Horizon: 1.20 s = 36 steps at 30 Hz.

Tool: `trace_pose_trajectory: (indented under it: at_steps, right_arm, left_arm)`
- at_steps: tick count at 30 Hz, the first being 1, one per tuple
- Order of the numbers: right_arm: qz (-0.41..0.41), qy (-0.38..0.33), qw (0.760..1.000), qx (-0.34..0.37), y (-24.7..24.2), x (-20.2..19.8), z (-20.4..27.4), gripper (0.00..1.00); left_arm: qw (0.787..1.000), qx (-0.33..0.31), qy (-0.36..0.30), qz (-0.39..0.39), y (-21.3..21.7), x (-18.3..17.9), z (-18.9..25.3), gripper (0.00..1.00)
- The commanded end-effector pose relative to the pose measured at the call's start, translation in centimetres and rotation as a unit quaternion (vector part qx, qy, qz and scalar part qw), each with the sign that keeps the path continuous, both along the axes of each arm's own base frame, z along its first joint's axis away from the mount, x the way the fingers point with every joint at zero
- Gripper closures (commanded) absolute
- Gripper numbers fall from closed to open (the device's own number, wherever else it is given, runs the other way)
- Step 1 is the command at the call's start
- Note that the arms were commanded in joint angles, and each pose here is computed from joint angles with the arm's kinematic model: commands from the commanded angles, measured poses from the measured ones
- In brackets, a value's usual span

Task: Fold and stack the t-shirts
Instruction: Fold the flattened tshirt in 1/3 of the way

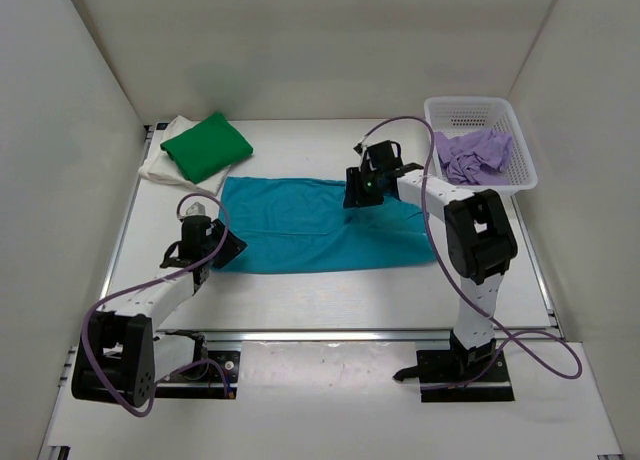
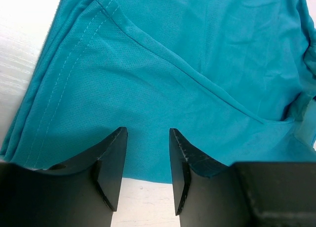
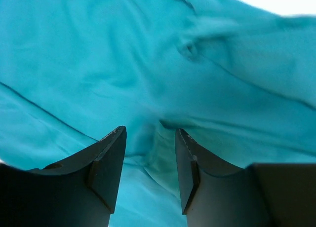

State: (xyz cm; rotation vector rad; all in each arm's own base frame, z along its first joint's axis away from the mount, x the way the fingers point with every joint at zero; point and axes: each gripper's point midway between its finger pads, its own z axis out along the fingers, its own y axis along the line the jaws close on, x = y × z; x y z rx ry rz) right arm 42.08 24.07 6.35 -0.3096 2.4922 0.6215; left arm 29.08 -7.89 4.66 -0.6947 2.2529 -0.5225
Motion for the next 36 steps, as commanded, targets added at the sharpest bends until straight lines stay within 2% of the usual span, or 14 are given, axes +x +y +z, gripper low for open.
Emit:
trace_pose_trajectory:
  at_steps: [1, 7, 9, 11, 13, 16, 19, 21, 24, 28, 30, 33, 35, 36]
  right_arm:
    - [-0.014, 0.000, 0.999, -0.033, -1.5, -0.4, 0.6, 0.58]
    - [-0.093, -0.030, 0.995, -0.021, -5.3, -3.3, 2.2, 0.59]
    - [-0.139, -0.059, 0.988, 0.011, -7.2, -4.2, 4.0, 0.61]
    - [-0.178, -0.040, 0.983, 0.008, -9.9, -7.4, 1.4, 0.69]
    - [-0.215, -0.049, 0.975, 0.024, -11.9, -8.9, 1.2, 0.70]
    - [-0.270, -0.058, 0.960, 0.047, -15.2, -11.7, 1.0, 0.66]
    - [-0.316, -0.084, 0.943, 0.058, -17.6, -14.0, 1.1, 0.54]
    - [-0.334, -0.083, 0.936, 0.067, -18.8, -14.4, 0.7, 0.50]
    - [-0.335, -0.050, 0.936, 0.100, -19.3, -14.1, 0.0, 0.48]
    - [-0.345, -0.030, 0.935, 0.083, -19.1, -13.9, -1.3, 0.49]
    - [-0.360, -0.025, 0.928, 0.088, -19.6, -13.9, -1.8, 0.51]
    - [-0.377, -0.022, 0.921, 0.096, -20.1, -14.2, -2.7, 0.68]
    - [-0.392, -0.022, 0.916, 0.089, -20.8, -14.1, -3.1, 0.85]
    - [-0.394, -0.021, 0.915, 0.083, -21.0, -14.3, -3.5, 0.86]
  left_arm:
    - [1.000, 0.014, -0.026, 0.010, 0.6, 0.7, 1.6, 0.50]
    - [0.999, 0.011, -0.032, 0.017, 0.5, 1.4, 1.9, 0.51]
    - [0.999, 0.008, -0.027, 0.022, 0.4, 1.7, 1.6, 0.51]
    - [0.999, -0.013, -0.022, 0.034, 0.7, 2.3, 0.9, 0.51]
    - [0.999, -0.019, -0.016, 0.043, 1.0, 2.3, 0.4, 0.51]
    - [0.998, -0.020, -0.024, 0.053, 1.4, 2.8, 0.6, 0.51]
    - [0.997, -0.028, -0.023, 0.061, 1.7, 2.9, 0.4, 0.51]
    - [0.997, -0.035, -0.016, 0.068, 1.9, 2.9, 0.0, 0.51]
    - [0.997, -0.043, -0.013, 0.067, 1.4, 3.2, -0.2, 0.51]
    - [0.996, -0.058, 0.001, 0.073, 1.6, 3.3, -0.9, 0.52]
    - [0.995, -0.064, 0.007, 0.081, 2.0, 3.0, -1.4, 0.52]
    - [0.993, -0.069, 0.016, 0.094, 2.4, 2.5, -2.2, 0.53]
    - [0.991, -0.082, 0.026, 0.105, 2.5, 2.0, -2.9, 0.54]
    - [0.988, -0.085, 0.021, 0.124, 3.6, 2.2, -2.8, 0.54]
